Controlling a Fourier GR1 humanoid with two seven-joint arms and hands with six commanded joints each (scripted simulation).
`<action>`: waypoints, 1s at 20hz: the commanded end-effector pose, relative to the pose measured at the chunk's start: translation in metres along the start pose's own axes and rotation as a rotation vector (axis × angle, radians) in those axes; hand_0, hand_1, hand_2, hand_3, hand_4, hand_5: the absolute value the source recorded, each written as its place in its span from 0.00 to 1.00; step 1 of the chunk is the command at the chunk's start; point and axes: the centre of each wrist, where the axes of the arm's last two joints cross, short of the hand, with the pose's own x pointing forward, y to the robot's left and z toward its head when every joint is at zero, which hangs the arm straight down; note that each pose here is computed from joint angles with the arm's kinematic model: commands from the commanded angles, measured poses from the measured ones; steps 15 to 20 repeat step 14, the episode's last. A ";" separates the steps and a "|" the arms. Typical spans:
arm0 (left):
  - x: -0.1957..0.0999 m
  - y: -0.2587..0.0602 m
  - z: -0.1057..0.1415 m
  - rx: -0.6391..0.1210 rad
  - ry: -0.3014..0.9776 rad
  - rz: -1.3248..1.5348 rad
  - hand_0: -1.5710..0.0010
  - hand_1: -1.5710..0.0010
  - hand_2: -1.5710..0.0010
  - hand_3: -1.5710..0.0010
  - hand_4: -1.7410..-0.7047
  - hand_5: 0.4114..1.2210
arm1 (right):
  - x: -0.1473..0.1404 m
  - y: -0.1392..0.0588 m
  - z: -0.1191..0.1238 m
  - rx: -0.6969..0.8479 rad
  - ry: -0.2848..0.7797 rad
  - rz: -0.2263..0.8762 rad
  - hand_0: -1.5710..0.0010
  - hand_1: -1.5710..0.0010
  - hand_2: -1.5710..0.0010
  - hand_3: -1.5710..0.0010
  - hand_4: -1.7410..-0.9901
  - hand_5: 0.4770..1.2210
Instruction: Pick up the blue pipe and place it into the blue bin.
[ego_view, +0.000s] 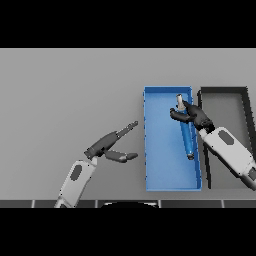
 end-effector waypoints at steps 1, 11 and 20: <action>-0.001 0.000 -0.001 -0.001 0.015 -0.004 1.00 1.00 1.00 1.00 0.79 0.11 | 0.001 0.002 0.000 0.018 0.011 0.045 0.91 0.91 0.92 0.98 0.71 0.48; -0.002 0.000 0.002 0.001 0.008 -0.002 1.00 1.00 1.00 1.00 0.78 0.10 | 0.001 -0.003 0.003 0.050 0.025 0.181 0.99 0.99 0.99 1.00 0.87 0.32; 0.002 0.003 -0.001 0.003 0.010 -0.002 1.00 1.00 1.00 1.00 0.78 0.10 | -0.004 0.003 0.002 0.068 0.021 0.189 0.99 0.99 0.99 1.00 0.87 0.32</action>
